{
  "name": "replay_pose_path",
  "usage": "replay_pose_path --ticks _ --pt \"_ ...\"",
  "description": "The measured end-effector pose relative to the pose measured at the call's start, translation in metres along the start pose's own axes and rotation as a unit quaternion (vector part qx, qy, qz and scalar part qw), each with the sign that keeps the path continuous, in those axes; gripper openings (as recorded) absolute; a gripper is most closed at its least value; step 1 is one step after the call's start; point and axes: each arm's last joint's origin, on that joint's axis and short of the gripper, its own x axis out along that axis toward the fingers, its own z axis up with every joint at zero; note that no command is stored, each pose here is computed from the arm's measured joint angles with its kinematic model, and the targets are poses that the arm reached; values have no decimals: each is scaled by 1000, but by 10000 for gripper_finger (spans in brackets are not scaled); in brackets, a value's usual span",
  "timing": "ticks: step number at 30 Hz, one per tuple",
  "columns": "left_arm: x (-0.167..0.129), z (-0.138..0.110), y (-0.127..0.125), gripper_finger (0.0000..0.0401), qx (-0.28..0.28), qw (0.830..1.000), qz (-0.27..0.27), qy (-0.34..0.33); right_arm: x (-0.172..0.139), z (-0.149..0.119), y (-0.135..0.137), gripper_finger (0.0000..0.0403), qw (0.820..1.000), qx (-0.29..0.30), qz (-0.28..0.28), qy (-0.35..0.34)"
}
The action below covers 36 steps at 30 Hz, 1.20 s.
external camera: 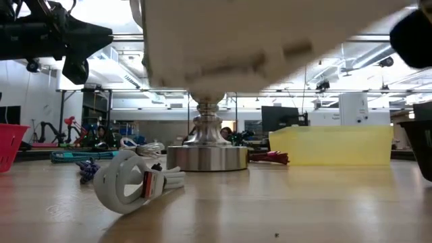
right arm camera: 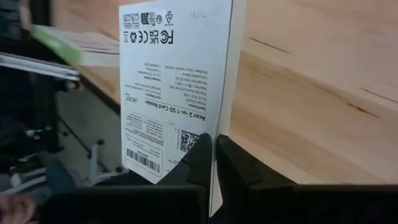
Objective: Pick and place items into bin
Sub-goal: Put the right card reader box into the red bin
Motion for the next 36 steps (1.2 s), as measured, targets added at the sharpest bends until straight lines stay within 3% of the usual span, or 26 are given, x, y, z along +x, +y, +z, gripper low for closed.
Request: replay_pose_path --ticks 4,8,14,18,23,27,31,36 --pt "0 0 -1 52 -1 1000 -21 5 -11 1 6 8 1000 -3 22 -16" --pt "-1 -1 -5 52 -10 996 -84 28 -14 2 10 8 999 -11 33 -35" --pt "0 -4 -8 55 -122 982 -129 70 -17 5 16 8 996 -27 49 -63" --pt "0 -6 -9 89 -180 969 -138 97 -17 7 17 8 995 -27 54 -80" --pt "2 -12 -10 166 -280 937 -145 152 -17 9 19 8 991 -24 64 -111" --pt "2 -18 -13 209 -307 908 -183 217 -17 13 20 8 989 -22 67 -128" --pt "3 -24 -15 221 -333 882 -195 271 -16 17 22 8 988 -28 70 -133" --pt "5 -33 -14 221 -330 867 -193 319 -14 25 26 8 987 -33 76 -139"
